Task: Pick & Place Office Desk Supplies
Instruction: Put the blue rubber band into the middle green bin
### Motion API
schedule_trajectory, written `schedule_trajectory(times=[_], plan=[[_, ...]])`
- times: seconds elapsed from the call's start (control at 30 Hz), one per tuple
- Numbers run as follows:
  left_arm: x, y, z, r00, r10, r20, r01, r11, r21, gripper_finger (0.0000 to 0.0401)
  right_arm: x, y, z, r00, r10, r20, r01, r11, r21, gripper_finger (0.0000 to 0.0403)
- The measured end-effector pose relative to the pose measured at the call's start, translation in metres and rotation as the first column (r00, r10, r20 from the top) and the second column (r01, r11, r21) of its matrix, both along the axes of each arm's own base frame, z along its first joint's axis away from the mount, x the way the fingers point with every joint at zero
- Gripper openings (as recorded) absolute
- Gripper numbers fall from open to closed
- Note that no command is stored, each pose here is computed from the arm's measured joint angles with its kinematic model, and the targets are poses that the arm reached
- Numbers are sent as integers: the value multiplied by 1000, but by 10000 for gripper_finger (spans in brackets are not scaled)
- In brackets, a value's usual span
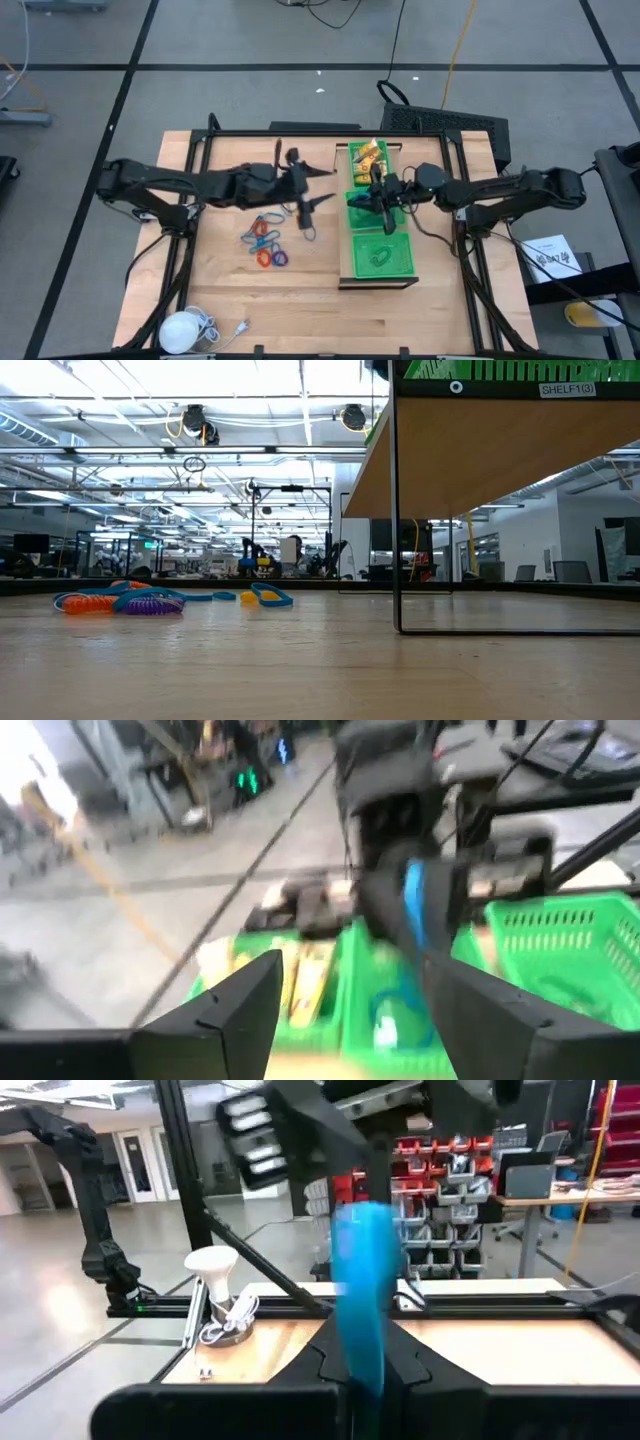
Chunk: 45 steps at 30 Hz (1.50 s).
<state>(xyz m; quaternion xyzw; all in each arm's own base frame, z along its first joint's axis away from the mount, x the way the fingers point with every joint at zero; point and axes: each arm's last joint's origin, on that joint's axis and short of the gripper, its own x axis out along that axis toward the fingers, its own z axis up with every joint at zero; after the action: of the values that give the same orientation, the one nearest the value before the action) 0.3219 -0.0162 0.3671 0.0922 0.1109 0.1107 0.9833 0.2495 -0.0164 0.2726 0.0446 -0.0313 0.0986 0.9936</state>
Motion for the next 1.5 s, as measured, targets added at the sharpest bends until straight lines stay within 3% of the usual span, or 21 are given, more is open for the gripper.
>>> schedule_trajectory(times=[0.2, 0.3, 0.47, 0.7, 0.8, 0.93, 1.07, 1.5], plan=[[-23, 10, -4, 999, 39, -21, -40, 997, -64, 250, -24, 2, 8, 996, -7, -89, 3, 999, -46, 1], [-34, 11, -22, 999, 47, -22, -49, 995, -89, 251, -34, 3, 10, 993, -31, -116, 24, 998, -62, 1], [-59, 14, -59, 993, 90, 81, -77, 985, -151, 251, -46, 3, 11, 983, -65, -172, 55, 997, -62, 0], [-100, 23, -94, 956, 208, 204, -150, 951, -269, 251, -52, 4, 8, 972, -63, -228, 49, 996, -70, 0], [-110, 26, -107, 951, 242, 194, -173, 933, -315, 251, -51, 4, 7, 970, -63, -233, 47, 996, -74, 2], [-112, 29, -115, 945, 271, 183, -189, 909, -370, 251, -51, 4, 7, 970, -64, -233, 45, 995, -84, 9], [-109, 29, -117, 948, 266, 175, -186, 910, -371, 251, -51, 3, 7, 972, -64, -225, 46, 995, -85, 24], [-106, 29, -120, 950, 262, 168, -189, 915, -356, 251, -51, 3, 10, 978, -64, -199, 49, 996, -76, 133]])
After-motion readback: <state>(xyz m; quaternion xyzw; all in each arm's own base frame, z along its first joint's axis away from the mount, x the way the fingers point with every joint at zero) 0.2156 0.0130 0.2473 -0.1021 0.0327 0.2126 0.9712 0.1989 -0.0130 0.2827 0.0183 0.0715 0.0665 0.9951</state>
